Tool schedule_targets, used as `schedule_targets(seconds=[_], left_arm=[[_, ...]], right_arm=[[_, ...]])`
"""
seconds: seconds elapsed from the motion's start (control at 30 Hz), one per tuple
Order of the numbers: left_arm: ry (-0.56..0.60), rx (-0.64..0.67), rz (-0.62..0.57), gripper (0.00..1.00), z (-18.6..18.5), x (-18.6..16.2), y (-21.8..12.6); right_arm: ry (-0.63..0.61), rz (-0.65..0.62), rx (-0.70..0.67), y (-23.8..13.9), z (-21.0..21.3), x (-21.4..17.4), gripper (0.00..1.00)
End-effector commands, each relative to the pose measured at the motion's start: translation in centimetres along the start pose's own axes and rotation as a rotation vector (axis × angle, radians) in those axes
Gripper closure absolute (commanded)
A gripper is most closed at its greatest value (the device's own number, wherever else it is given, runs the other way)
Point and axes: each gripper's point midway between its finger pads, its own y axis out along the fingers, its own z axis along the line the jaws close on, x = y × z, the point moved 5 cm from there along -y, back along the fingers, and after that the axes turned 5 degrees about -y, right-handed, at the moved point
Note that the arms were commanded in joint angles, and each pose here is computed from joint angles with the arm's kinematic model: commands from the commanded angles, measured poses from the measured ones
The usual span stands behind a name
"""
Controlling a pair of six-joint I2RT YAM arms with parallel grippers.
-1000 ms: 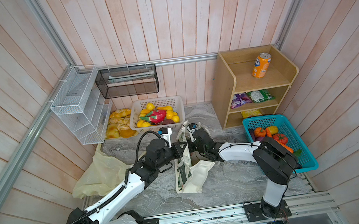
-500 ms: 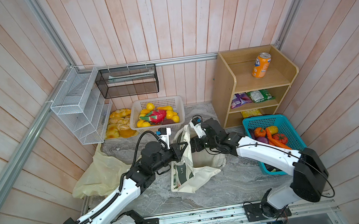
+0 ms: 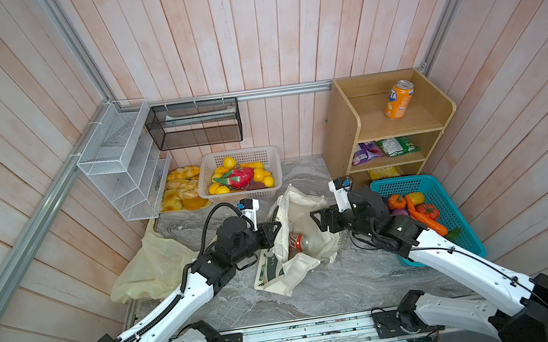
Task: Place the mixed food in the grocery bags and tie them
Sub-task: 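Open the right gripper and withdraw it from the tote toward the shelf, then reach the right gripper to the purple snack bag on the lower shelf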
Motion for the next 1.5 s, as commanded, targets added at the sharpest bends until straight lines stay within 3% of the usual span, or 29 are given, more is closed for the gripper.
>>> schedule_targets(seconds=[0.0,0.23,0.4,0.57,0.9,1.0,1.07,1.13,1.17,1.47], left_arm=[[0.032,0.047,0.003,1.00,0.7,-0.3,-0.4],[0.050,0.057,0.006,1.00,0.7,-0.1,-0.5],[0.051,0.052,0.005,1.00,0.6,-0.1,-0.6],[0.055,0.048,0.000,1.00,0.5,0.1,-0.6],[0.058,0.054,-0.003,1.00,0.5,0.3,-0.7],[0.061,0.054,0.001,1.00,0.4,0.4,-0.7],[0.064,0.051,-0.002,1.00,0.2,0.6,-0.7],[0.071,0.043,0.001,1.00,-0.1,0.8,-0.7],[0.073,0.037,0.001,1.00,-0.3,1.0,-0.7],[0.066,-0.037,0.007,1.00,-2.3,2.0,0.2]], right_arm=[[0.089,-0.024,-0.065,-1.2,-1.4,-1.0,0.17],[0.096,0.003,-0.072,-0.5,-1.9,-2.2,0.19],[0.115,-0.089,-0.021,-3.6,-0.8,0.5,0.21],[0.104,-0.112,-0.107,-5.7,-2.0,0.9,0.22],[0.152,0.001,-0.044,-0.8,-3.1,-2.5,0.26],[0.138,0.034,-0.014,0.7,-2.7,-2.6,0.42],[0.124,0.032,-0.002,1.0,-2.4,-2.0,0.65],[0.109,0.003,0.006,0.7,-2.1,-0.5,0.94],[0.103,-0.011,0.007,0.4,-2.0,0.3,1.00],[0.069,-0.124,-0.010,-2.6,-2.7,6.7,1.00]])
